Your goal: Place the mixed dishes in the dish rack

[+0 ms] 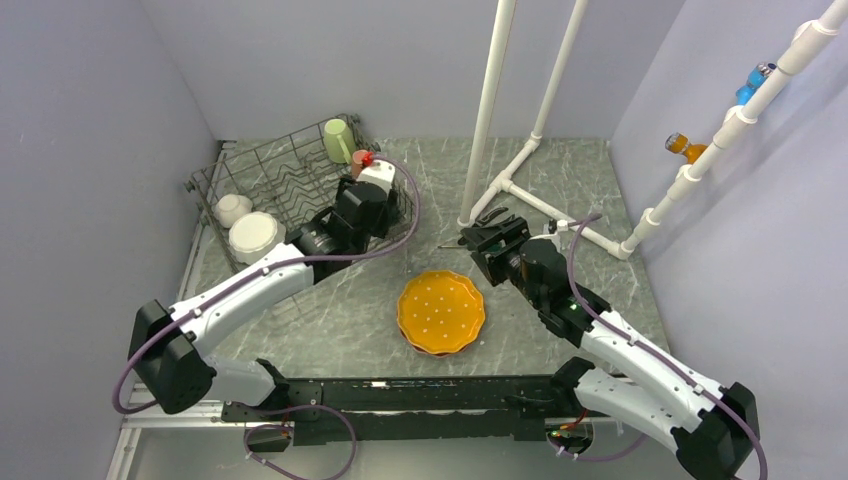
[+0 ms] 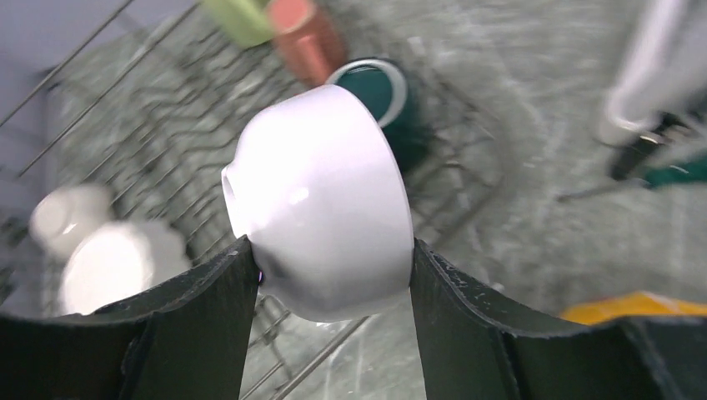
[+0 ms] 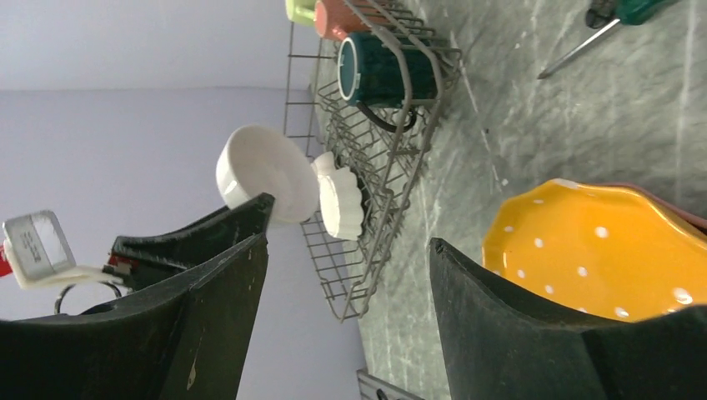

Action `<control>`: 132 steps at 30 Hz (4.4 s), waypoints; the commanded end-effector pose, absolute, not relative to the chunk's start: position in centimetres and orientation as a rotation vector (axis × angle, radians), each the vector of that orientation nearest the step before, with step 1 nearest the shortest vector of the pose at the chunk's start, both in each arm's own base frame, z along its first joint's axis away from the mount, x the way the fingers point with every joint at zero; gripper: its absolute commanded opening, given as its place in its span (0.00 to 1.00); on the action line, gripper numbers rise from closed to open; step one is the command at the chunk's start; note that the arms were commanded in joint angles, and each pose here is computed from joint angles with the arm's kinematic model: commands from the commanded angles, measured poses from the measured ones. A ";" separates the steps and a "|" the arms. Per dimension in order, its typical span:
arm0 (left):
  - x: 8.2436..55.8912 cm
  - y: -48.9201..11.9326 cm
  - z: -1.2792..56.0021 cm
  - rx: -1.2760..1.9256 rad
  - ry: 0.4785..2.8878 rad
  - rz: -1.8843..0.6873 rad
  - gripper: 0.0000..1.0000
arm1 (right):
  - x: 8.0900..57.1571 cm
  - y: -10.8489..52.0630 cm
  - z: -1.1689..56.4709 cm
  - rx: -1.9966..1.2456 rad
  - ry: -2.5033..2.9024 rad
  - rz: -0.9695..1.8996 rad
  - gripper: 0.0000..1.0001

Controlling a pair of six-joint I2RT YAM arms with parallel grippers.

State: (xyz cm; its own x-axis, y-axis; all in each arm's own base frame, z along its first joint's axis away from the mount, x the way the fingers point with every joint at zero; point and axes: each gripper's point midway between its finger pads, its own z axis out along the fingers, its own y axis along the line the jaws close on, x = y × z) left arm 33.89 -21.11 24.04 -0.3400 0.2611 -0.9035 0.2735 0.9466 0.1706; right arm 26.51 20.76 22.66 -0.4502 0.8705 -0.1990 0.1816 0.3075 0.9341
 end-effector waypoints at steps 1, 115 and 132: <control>34.9 -13.9 25.9 -0.050 1.943 0.335 0.00 | 26.2 19.5 23.4 0.943 1.820 1.125 0.72; 30.2 -0.2 10.5 -0.157 2.576 0.697 0.16 | 23.7 13.5 20.4 0.521 1.883 0.674 0.70; 29.3 0.0 10.8 -0.205 2.572 0.668 0.99 | 23.9 13.3 20.1 0.522 1.876 0.661 0.70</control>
